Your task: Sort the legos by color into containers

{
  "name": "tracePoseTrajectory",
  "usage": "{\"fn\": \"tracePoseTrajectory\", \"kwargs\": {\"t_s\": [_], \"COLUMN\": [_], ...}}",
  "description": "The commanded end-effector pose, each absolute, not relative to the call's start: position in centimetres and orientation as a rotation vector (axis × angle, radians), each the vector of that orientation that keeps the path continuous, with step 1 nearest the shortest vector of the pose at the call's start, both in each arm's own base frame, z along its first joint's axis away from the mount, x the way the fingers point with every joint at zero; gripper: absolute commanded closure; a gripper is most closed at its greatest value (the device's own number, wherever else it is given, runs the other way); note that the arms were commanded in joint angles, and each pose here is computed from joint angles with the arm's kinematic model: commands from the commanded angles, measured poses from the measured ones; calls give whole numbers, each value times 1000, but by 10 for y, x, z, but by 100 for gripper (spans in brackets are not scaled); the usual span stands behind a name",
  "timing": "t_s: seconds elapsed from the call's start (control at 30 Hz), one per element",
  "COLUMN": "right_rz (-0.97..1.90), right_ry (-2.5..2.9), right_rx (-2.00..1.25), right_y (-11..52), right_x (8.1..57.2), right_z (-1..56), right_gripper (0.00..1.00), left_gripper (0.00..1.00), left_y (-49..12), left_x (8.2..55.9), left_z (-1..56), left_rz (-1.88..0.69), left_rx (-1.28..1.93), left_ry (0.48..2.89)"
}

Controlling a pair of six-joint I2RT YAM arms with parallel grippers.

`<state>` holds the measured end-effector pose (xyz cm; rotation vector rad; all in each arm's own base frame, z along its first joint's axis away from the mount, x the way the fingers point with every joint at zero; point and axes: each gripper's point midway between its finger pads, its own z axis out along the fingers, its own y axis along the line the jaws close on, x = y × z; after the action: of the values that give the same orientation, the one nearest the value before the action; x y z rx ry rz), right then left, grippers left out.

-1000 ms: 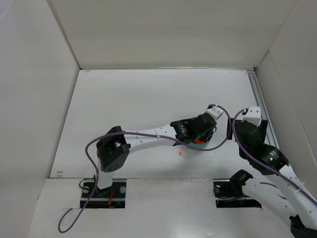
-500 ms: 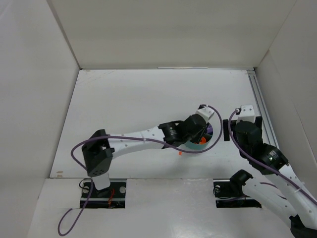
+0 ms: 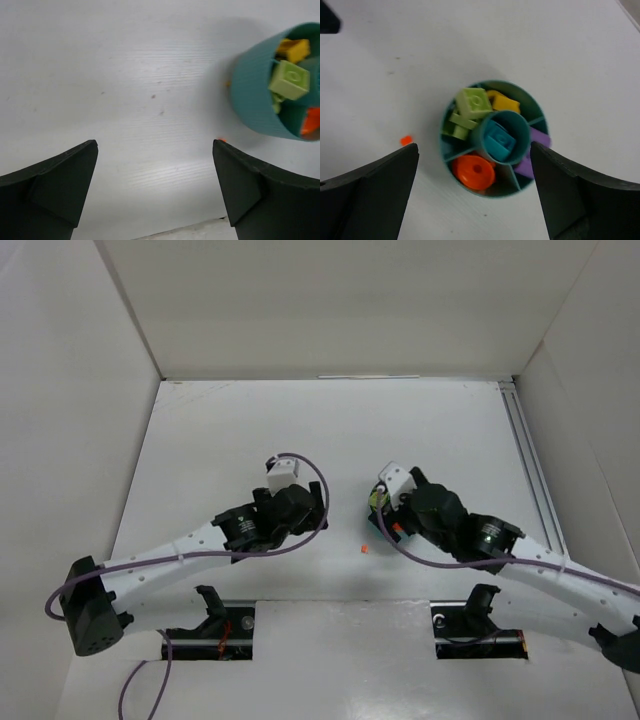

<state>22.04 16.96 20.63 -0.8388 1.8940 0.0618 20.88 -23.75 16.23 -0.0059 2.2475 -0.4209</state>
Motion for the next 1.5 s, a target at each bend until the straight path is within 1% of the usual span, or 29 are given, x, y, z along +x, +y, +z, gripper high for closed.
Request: {"fn": "tracePoseTrajectory", "kwargs": {"t_s": [0.0, 0.07, 0.13, 0.17, 0.23, 0.33, 0.4, 0.47, 0.5, 0.53, 0.6, 0.63, 0.77, 0.83, 0.97, 1.27, 1.47], "right_rz": [254, 280, 292, 308, 327, 327, 313, 323, 310, 293, 274, 237, 178, 169, 184, 186, 226], "right_ry": [1770, 1809, 1830, 1869, 1912, 1972, 2009, 2008, 2025, 2047, 2072, 2099, 2151, 2164, 2187, 2182, 2173], "right_rx": [-967, -1047, -1100, -1141, -1191, -1247, -1284, -1323, -1337, -1355, -1375, -1392, -1387, -1382, -1323, -1365, -1388], "right_y": [231, 249, 259, 267, 271, 274, 273, 277, 275, 274, 275, 273, 269, 267, 261, 262, 263], "right_x": [209, 198, 190, 182, 176, 170, 167, 165, 164, 164, 164, 166, 168, 171, 183, 187, 191], "right_z": [216, 194, 181, 164, 147, 120, 107, 103, 97, 88, 80, 72, 59, 57, 54, 43, 41], "right_gripper": [3, 7, 13, 15, 17, 24, 24, 25, 32, 35, 35, 40, 43, 47, 49, 50, 53], "left_gripper": [0, 0, 0, 0, 0, 0, 0, 0, 0, 0, 0, 0, 0, 0, 0, 0, 0], "left_y": [-207, -200, -196, -193, -188, -190, -192, -192, -191, -194, -190, -191, -193, -193, -195, -199, -201], "left_x": [203, 201, 198, 198, 199, 199, 199, 199, 200, 201, 202, 204, 205, 205, 205, 208, 209], "left_z": [145, 144, 140, 139, 138, 138, 141, 138, 139, 141, 143, 146, 153, 153, 156, 153, 152], "left_rz": [-393, -405, -398, -379, -355, -366, -377, -366, -359, -361, -338, -333, -345, -345, -355, -331, -322], "left_rx": [-223, -264, -273, -274, -284, -269, -252, -249, -252, -253, -243, -247, -251, -251, -238, -221, -218], "left_ry": [2286, 2281, 2288, 2287, 2287, 2289, 2292, 2299, 2292, 2291, 2290, 2283, 2275, 2275, 2276, 2289, 2295]}}
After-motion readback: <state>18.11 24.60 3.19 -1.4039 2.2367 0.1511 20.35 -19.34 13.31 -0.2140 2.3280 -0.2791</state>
